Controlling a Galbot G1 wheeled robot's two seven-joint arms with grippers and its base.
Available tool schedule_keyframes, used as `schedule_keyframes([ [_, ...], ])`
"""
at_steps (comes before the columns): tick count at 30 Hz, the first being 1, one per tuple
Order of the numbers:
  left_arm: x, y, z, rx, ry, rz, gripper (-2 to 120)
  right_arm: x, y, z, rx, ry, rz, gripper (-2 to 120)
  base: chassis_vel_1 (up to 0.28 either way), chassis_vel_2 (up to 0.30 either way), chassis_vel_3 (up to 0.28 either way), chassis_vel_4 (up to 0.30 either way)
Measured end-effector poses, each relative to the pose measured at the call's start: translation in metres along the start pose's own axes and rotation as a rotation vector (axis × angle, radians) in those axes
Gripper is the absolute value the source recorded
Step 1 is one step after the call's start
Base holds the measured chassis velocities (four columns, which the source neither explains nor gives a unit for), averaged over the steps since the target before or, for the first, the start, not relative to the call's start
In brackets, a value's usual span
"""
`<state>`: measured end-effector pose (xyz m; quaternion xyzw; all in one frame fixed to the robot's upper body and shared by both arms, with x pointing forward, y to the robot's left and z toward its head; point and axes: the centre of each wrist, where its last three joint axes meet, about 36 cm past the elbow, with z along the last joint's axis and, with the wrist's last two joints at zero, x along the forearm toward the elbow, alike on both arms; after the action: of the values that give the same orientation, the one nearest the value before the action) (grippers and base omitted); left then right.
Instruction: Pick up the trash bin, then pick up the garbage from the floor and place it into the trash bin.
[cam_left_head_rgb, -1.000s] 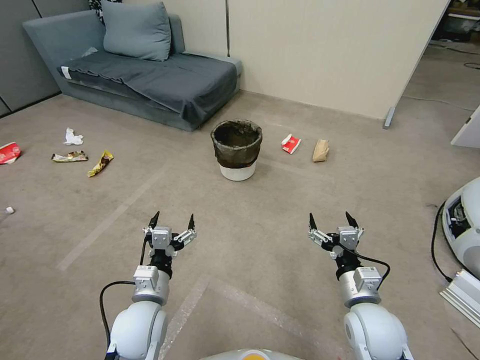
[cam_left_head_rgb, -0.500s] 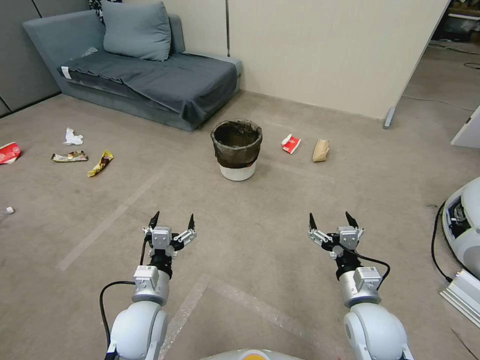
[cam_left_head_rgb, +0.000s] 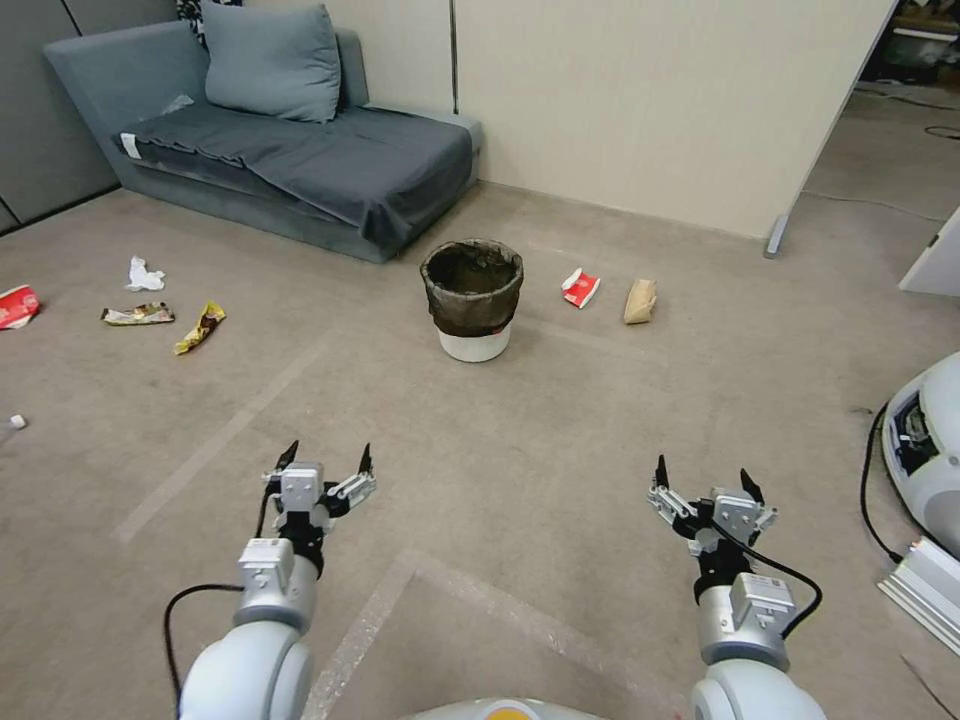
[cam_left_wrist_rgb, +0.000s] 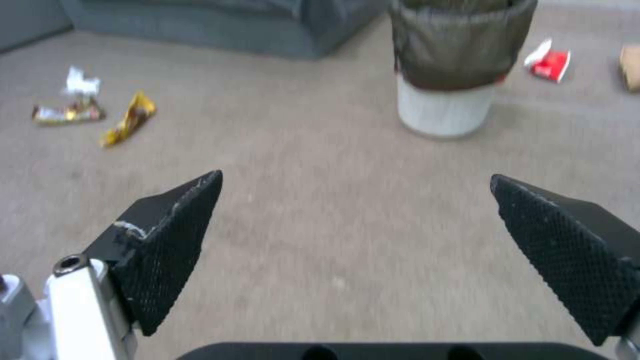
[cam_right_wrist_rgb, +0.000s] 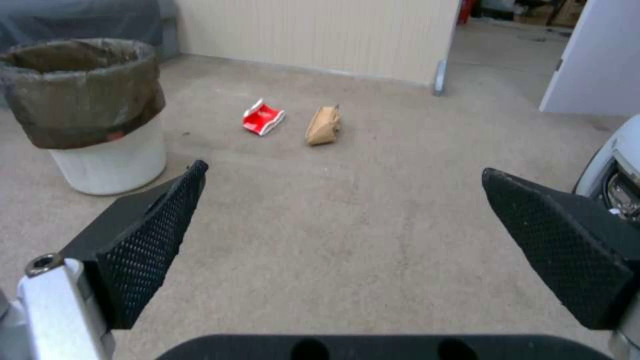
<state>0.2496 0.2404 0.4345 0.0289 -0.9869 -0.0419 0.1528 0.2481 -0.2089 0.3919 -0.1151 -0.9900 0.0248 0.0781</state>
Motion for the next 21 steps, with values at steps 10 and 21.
schedule_keyframes([
  [10, 0.033, 0.004, -0.033, -0.016, 0.07, -0.02, 100, -0.004, 0.002, 0.004, 0.0, -0.01, -0.011, 100, 0.0, 0.0, 0.0, 0.0],
  [21, 0.033, 0.004, -0.03, -0.024, 0.066, -0.02, 100, -0.004, 0.001, 0.006, 0.001, -0.013, -0.017, 100, 0.0, 0.0, 0.0, 0.0],
])
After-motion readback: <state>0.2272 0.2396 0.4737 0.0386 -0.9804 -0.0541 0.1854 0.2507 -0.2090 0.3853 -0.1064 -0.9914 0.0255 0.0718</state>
